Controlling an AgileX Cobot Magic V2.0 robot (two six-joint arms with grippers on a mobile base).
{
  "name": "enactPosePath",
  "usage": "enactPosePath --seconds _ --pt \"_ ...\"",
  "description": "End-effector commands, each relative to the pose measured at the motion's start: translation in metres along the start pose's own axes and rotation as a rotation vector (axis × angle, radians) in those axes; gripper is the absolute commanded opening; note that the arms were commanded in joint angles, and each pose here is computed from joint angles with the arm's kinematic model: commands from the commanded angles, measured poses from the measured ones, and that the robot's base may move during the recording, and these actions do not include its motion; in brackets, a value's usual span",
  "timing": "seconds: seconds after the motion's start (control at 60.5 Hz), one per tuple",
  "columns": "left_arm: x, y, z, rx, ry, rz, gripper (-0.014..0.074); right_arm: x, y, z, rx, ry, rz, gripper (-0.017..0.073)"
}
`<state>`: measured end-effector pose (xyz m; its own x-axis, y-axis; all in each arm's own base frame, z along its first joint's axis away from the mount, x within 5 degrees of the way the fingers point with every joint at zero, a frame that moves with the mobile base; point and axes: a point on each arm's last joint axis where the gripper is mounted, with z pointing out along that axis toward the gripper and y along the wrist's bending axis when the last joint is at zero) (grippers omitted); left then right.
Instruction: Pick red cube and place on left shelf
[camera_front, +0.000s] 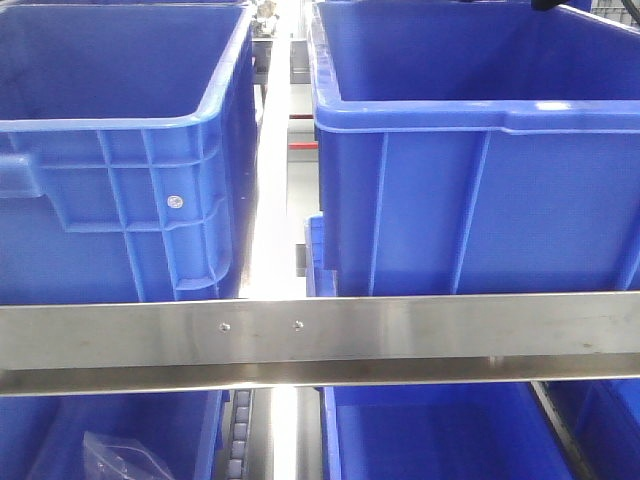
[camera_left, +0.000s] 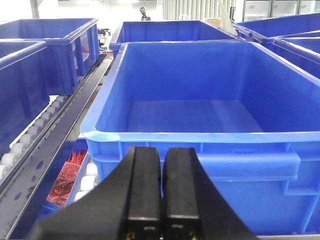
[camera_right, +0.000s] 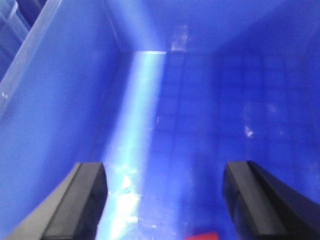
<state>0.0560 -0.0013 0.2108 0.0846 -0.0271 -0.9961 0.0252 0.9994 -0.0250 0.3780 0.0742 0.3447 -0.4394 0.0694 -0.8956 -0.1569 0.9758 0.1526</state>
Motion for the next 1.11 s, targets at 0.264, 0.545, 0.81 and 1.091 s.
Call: enactPosePath --seconds 0.264,0.545,0.81,1.091 --pt "0.000 0.000 -0.001 0.006 -0.075 0.000 0.0101 -0.027 0.002 -0.052 -0.003 -0.239 -0.012 0.0073" --pt "0.000 0.000 -0.001 0.006 -0.075 0.000 0.0101 -0.004 -0.003 -0.103 0.006 -0.449 -0.011 0.0050" --pt "0.000 0.000 -0.001 0.006 -0.075 0.000 0.0101 0.000 -0.001 -0.117 -0.002 -0.447 -0.012 0.0050" --pt "0.000 0.000 -0.001 0.006 -0.075 0.000 0.0101 0.001 -0.001 -0.117 -0.002 -0.439 -0.012 0.0050"
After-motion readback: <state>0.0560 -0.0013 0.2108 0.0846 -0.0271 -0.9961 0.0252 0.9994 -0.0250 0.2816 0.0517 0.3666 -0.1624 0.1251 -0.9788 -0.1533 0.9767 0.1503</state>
